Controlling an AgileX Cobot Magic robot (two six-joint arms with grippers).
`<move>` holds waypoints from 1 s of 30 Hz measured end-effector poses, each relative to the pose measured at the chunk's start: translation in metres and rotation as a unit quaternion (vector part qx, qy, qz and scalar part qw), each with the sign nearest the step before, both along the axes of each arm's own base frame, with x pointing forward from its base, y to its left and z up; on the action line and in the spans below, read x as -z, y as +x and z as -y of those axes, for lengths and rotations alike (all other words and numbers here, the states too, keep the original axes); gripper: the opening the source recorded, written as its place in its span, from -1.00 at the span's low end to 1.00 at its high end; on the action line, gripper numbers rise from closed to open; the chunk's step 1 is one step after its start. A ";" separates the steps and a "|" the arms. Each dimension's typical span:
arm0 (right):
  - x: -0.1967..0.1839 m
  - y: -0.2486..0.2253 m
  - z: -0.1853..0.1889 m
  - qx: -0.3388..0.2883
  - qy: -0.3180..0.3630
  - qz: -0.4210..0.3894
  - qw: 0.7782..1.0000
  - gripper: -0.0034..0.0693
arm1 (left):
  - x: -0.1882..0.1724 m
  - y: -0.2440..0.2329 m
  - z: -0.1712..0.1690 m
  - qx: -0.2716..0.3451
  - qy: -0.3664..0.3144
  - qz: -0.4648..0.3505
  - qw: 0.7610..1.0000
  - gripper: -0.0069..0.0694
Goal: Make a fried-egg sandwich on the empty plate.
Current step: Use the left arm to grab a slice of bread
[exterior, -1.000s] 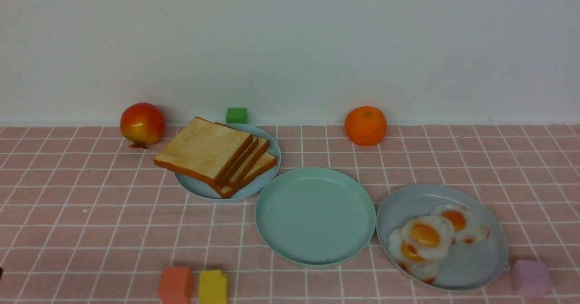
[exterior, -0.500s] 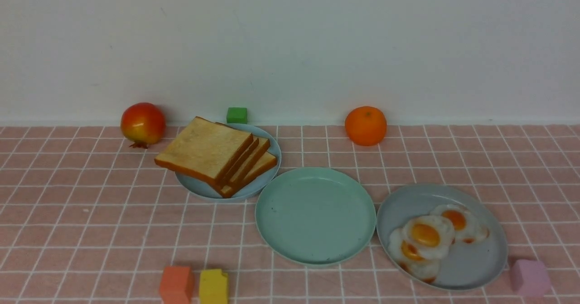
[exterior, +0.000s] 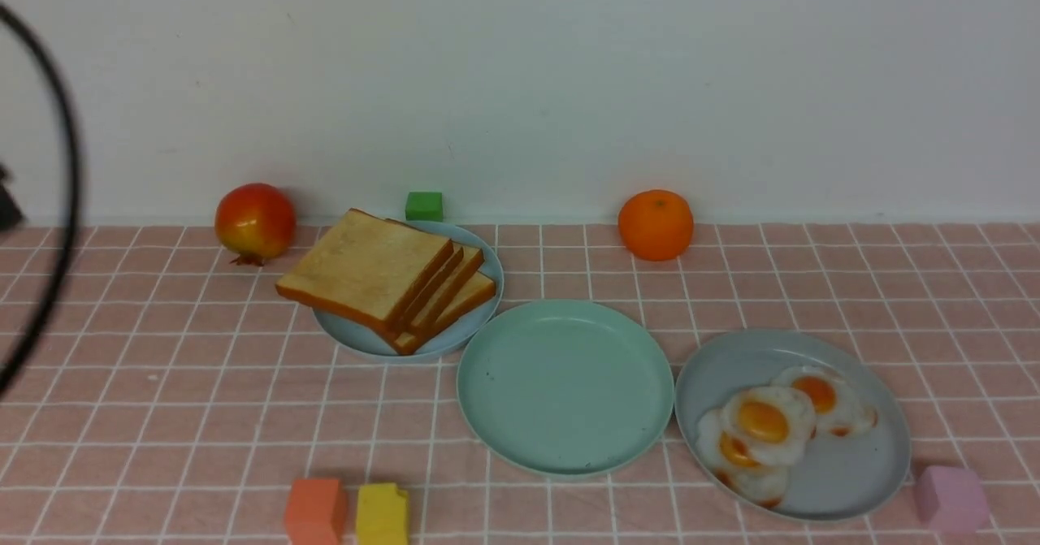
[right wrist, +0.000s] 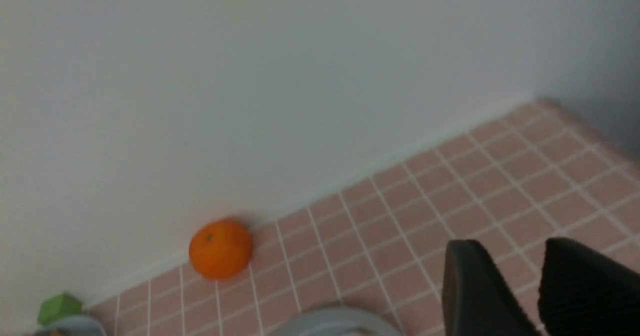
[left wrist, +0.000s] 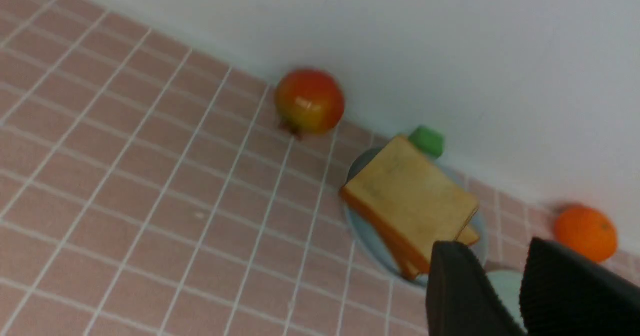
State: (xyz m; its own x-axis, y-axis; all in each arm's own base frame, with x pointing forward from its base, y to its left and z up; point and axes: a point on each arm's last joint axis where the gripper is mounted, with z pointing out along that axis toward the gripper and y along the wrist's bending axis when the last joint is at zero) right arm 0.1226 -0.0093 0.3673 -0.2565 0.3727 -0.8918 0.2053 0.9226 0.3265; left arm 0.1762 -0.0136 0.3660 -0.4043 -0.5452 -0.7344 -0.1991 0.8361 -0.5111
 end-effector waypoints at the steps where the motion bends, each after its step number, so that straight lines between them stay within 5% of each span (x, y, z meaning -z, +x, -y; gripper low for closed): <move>1: 0.006 0.005 -0.003 -0.019 -0.004 -0.025 1.000 -0.25 | 0.010 0.014 0.002 0.000 -0.006 -0.033 0.999 -0.19; 5: 0.022 0.018 -0.016 -0.095 -0.020 -0.103 0.990 -0.25 | 0.034 0.049 0.008 0.006 -0.015 -0.126 0.992 -0.19; 10: 0.052 0.035 -0.040 -0.210 -0.004 -0.230 0.950 -0.25 | 0.049 0.095 0.017 0.063 0.005 -0.210 0.976 -0.19; 20: 0.066 0.048 -0.077 -0.340 0.003 -0.255 0.905 -0.09 | 0.078 0.163 -0.030 0.116 -0.090 -0.246 0.958 -0.15; 25: 0.065 0.044 -0.095 -0.382 -0.003 -0.240 0.893 0.07 | 0.109 0.187 -0.037 0.167 -0.115 -0.224 0.953 0.10; 30: 0.063 0.041 -0.107 -0.408 -0.010 -0.221 0.886 0.14 | 0.149 0.214 -0.042 0.165 -0.122 -0.217 0.954 0.59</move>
